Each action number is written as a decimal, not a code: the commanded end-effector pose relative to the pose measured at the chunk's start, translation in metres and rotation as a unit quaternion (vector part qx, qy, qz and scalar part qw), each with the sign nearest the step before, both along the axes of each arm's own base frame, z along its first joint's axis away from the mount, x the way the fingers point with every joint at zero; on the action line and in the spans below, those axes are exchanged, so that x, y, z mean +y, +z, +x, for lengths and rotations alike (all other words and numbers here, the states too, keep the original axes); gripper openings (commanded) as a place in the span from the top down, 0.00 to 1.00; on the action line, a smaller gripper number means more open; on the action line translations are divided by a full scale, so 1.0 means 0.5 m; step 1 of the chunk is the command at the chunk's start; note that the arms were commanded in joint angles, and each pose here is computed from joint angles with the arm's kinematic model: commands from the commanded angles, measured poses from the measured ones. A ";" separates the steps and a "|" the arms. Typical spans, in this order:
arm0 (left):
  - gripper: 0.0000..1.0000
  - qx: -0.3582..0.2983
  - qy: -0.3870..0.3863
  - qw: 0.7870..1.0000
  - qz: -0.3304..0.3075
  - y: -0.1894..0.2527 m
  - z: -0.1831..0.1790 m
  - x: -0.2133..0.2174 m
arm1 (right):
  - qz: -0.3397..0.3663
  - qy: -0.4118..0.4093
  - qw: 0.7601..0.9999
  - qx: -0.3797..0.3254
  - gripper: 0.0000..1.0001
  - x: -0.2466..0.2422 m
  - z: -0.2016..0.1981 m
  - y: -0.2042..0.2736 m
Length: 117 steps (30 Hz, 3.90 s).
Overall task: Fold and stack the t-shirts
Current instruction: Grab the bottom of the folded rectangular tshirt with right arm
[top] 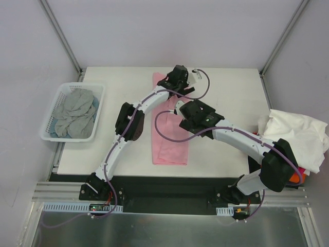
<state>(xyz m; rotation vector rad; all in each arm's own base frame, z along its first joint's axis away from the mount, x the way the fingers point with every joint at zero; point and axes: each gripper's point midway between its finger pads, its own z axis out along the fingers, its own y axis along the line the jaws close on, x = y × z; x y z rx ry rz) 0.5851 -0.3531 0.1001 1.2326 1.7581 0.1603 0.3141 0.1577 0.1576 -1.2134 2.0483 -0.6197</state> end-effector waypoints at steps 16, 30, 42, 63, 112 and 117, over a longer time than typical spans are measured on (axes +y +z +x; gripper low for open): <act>0.01 -0.006 0.023 0.999 0.044 -0.037 0.025 0.065 | 0.016 -0.003 1.000 0.009 0.04 -0.006 -0.020 -0.008; 0.02 -0.003 0.045 0.998 0.052 -0.029 0.032 0.128 | 0.012 -0.003 1.000 0.019 0.04 -0.008 -0.026 -0.023; 0.02 -0.025 0.039 0.998 0.030 0.030 0.037 0.105 | 0.013 0.002 1.000 0.028 0.04 0.001 -0.023 -0.035; 0.01 -0.044 0.043 0.998 0.032 0.062 0.055 0.121 | -0.007 0.053 0.998 0.042 0.04 0.067 -0.043 -0.064; 0.07 -0.043 0.095 0.993 0.060 0.097 -0.038 0.294 | -0.024 0.051 0.997 0.059 0.04 0.061 -0.050 -0.098; 0.07 -0.041 0.100 0.991 0.076 0.082 -0.062 0.319 | -0.017 0.065 0.995 0.069 0.04 0.085 -0.048 -0.100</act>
